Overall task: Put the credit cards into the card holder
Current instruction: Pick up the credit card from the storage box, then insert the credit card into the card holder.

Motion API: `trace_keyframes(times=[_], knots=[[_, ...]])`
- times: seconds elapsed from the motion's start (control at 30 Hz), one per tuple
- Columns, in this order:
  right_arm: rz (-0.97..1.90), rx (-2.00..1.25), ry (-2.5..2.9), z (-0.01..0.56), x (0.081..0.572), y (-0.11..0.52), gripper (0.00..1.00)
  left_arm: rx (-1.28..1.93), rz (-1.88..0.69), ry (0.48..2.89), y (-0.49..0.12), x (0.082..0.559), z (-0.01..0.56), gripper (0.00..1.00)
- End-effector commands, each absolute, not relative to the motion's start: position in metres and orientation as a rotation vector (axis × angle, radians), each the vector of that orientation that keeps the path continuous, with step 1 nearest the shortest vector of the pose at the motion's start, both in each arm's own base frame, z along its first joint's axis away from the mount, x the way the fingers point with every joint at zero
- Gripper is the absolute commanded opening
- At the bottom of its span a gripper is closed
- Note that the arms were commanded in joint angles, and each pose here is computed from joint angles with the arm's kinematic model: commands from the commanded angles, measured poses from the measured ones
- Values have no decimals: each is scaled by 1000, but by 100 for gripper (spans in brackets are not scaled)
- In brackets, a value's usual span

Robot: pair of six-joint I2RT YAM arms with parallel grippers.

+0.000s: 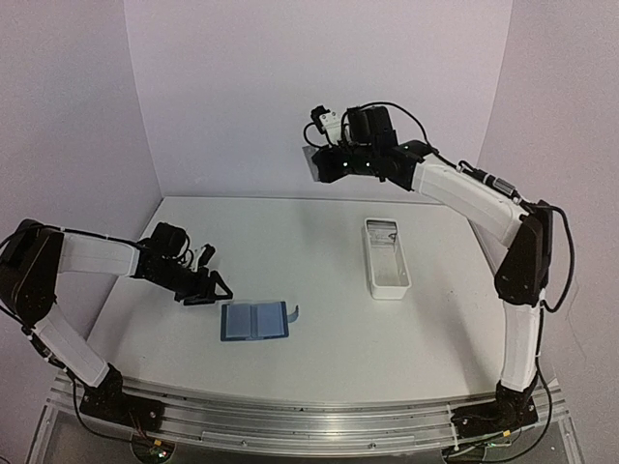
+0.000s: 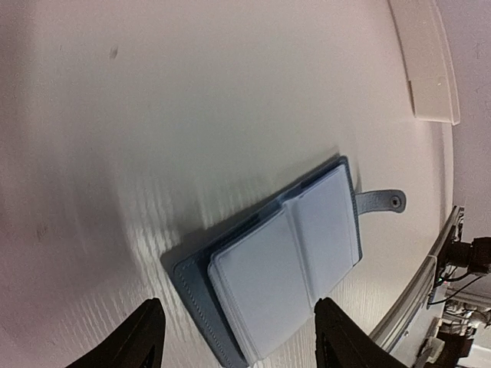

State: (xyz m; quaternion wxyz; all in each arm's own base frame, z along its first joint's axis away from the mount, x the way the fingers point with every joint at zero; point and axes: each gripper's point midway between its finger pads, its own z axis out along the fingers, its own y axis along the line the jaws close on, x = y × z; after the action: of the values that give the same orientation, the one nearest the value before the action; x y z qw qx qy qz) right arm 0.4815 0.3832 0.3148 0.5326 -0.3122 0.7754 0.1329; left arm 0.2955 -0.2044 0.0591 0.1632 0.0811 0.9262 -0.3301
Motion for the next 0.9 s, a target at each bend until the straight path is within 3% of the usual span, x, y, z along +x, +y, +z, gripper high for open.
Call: trace_keyframes(times=[0.0, 0.17, 0.43, 0.87], knots=[[1115, -259, 2069, 276, 418, 448, 0, -5, -941, 2792, -189, 266, 41, 66], [1431, -20, 2186, 201, 359, 473, 0, -77, -1024, 2810, -192, 249, 29, 67], [1570, 54, 2317, 130, 313, 495, 0, -145, -1165, 2803, -201, 240, 12, 60], [1550, 109, 2411, 60, 297, 506, 0, -249, -1158, 2827, -199, 239, -9, 47]])
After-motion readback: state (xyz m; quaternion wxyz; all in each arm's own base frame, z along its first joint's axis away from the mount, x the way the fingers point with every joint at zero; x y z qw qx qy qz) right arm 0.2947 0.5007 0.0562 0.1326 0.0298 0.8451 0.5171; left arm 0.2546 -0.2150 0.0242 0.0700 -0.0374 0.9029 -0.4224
